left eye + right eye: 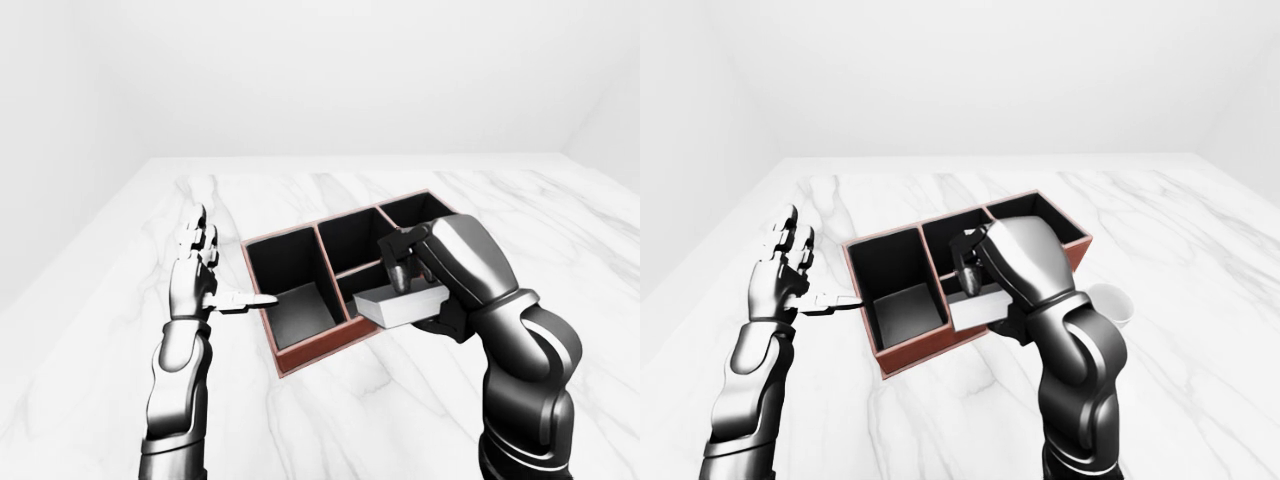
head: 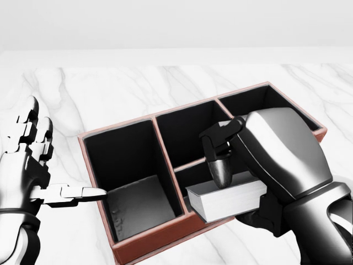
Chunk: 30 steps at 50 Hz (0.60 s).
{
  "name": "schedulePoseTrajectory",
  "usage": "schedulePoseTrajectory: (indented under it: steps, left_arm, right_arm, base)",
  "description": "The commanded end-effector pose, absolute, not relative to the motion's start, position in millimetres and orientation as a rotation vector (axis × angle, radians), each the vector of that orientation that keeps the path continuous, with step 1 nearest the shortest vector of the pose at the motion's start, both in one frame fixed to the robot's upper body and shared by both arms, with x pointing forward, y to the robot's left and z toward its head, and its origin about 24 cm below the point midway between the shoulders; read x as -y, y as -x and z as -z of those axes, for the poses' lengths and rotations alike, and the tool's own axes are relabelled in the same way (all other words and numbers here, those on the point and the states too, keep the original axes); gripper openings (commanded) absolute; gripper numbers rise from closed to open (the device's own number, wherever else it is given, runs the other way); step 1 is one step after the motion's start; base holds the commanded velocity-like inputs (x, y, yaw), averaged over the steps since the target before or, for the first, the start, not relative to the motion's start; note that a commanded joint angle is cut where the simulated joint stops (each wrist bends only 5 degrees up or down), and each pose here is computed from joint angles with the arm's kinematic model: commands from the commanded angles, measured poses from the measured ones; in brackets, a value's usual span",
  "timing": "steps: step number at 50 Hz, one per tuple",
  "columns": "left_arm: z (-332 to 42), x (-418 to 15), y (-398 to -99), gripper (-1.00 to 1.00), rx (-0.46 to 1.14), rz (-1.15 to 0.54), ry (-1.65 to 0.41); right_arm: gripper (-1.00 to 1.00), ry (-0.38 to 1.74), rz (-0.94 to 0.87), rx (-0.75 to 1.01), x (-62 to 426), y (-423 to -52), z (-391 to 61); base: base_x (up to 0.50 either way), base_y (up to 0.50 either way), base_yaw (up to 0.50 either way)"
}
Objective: Pick up the book and place it in the front compartment of the caddy.
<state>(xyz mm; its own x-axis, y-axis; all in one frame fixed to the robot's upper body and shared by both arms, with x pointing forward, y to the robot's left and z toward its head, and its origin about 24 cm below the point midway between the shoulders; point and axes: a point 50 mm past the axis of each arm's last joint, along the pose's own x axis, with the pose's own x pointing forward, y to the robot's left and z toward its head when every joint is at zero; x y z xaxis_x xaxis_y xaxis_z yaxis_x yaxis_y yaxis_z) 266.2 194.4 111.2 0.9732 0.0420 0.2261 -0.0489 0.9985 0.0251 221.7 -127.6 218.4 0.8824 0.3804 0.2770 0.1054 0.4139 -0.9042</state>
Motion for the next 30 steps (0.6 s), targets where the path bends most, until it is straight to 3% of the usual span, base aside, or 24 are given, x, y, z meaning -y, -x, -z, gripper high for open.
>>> schedulePoseTrajectory:
  steps: [1,30]
  left_arm:
    - [-111.5,-194.2,-265.5,1.0,0.229,-0.045,-0.031]
    - [-113.5,-194.6,-265.4,1.0,0.238,-0.047,-0.032]
  right_arm:
    - [-1.0,1.166,-0.148,0.562,124.0,-228.9,-238.1]
    - [-1.0,1.181,-0.205,0.559,114.5,-269.5,-254.6]
  base:
    - [0.0,0.0,0.0]
    - [0.0,0.0,0.0]
